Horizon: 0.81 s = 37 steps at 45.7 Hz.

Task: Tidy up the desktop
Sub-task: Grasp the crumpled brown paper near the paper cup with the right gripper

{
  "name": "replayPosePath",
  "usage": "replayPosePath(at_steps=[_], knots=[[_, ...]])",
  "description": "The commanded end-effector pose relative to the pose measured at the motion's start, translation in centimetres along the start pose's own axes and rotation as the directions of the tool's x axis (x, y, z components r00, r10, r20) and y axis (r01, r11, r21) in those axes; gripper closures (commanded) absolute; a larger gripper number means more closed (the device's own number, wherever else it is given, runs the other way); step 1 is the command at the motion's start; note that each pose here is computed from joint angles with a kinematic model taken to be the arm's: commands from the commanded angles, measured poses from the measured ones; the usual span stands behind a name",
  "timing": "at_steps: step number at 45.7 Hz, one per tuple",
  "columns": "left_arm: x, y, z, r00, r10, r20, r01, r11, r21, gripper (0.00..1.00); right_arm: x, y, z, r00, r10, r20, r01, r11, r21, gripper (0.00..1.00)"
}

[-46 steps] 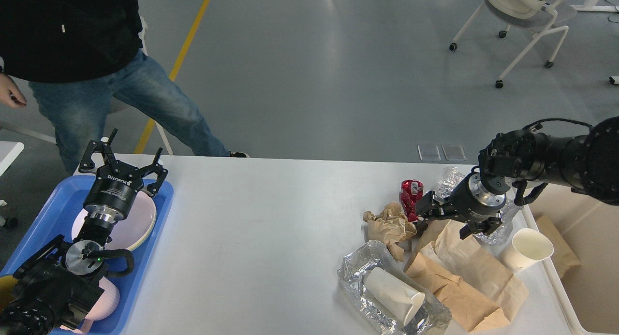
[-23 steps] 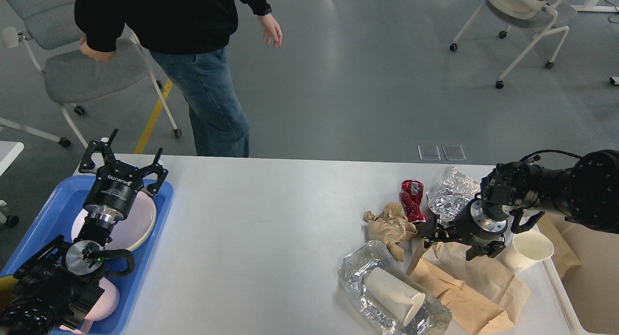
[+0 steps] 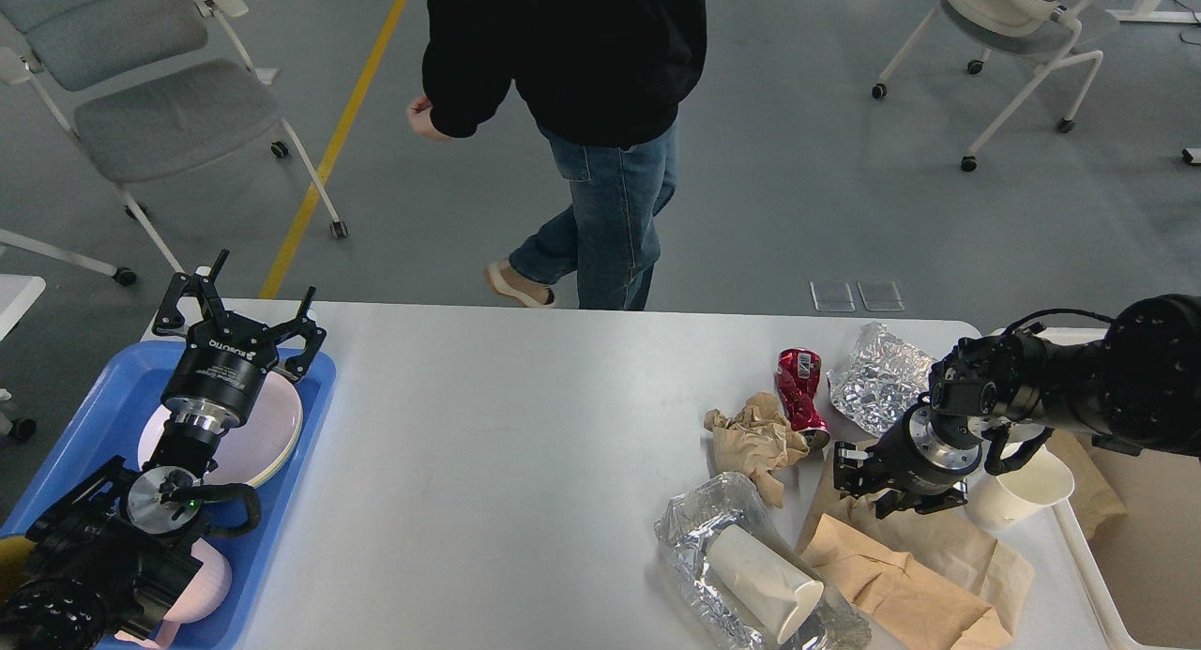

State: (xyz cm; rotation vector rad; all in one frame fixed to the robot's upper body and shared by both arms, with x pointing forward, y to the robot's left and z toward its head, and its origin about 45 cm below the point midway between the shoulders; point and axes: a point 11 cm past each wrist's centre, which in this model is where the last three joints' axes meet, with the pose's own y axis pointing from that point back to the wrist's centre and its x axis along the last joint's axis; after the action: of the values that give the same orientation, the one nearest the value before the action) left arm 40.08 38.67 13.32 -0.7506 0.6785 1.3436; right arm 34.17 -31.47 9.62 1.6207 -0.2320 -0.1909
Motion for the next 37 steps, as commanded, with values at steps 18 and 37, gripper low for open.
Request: replayPosePath(at_steps=[18,37], knots=[[0.0,0.0,0.0,1.000,0.000,0.000,0.000,1.000,0.000,0.04,2.0,8.3,4.0,0.985,-0.098,0.145,0.091,0.994,0.054,1.00],[0.0,0.0,0.0,1.000,0.000,0.000,0.000,1.000,0.000,0.04,4.3,18.1,2.9,0.984,-0.086,0.158,0.059,0.983,0.172,1.00]])
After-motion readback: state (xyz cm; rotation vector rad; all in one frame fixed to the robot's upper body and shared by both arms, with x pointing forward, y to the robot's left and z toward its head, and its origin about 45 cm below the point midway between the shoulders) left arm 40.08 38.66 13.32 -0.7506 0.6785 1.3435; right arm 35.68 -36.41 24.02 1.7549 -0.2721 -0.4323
